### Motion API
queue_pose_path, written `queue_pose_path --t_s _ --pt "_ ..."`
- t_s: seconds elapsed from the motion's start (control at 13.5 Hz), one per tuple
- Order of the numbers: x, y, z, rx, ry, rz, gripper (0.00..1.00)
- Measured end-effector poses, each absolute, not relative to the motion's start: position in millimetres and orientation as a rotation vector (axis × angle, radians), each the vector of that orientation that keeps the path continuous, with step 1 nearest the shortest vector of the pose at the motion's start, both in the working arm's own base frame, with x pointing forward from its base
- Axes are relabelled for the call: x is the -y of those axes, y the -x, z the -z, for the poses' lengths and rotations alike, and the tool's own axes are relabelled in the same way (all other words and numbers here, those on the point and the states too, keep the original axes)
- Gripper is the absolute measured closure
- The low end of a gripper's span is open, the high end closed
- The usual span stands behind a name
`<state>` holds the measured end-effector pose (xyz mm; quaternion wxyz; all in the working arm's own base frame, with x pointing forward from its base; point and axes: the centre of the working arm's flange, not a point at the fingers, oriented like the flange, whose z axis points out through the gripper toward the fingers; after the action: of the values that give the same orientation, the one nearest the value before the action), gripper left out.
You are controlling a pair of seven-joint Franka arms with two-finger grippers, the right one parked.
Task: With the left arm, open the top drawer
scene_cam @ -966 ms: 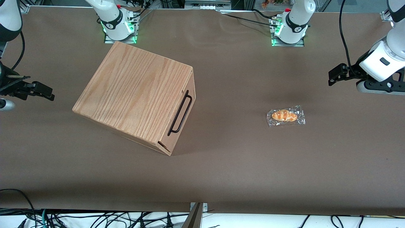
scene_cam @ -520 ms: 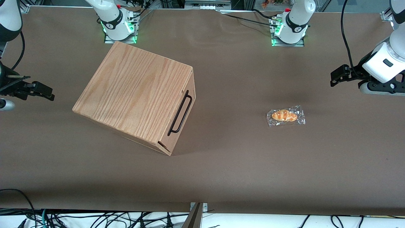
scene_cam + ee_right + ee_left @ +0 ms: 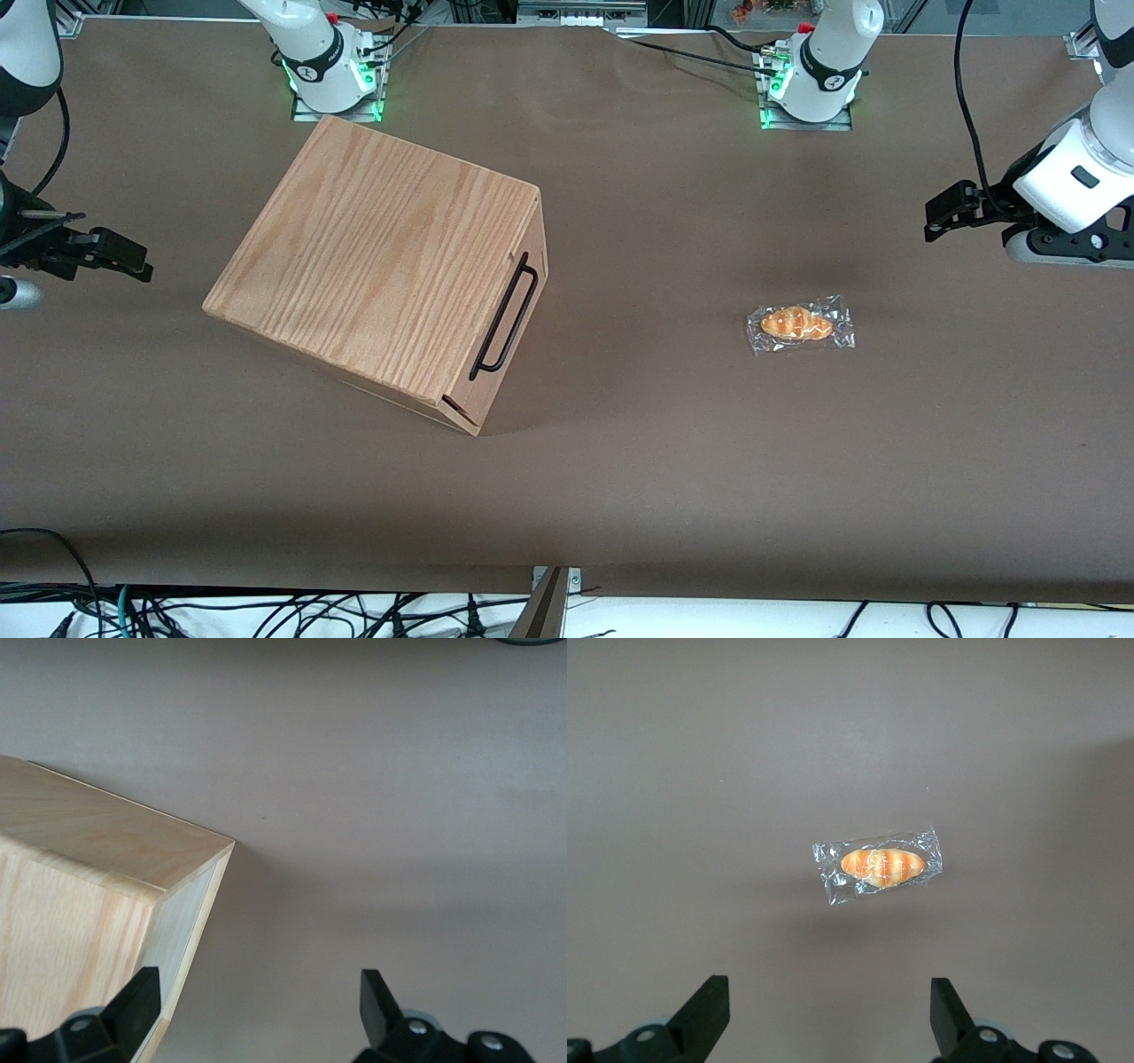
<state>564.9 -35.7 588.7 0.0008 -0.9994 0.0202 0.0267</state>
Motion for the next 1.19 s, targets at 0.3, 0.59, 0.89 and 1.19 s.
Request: queue_pose_path --t_s 0.3,0.59,0.89,1.19 --pt "35.4 -564.9 -587.4 -0.063 3.138 -0.093 0.00" --pt "35.2 -565.1 -586.8 -0.062 3.138 -0.096 0.00" --pt "35.8 -564.8 -584.3 -0.064 3.137 -0.116 0.00" --pt "60.9 -565.5 -559.8 -0.133 3.149 -0.257 0.00"
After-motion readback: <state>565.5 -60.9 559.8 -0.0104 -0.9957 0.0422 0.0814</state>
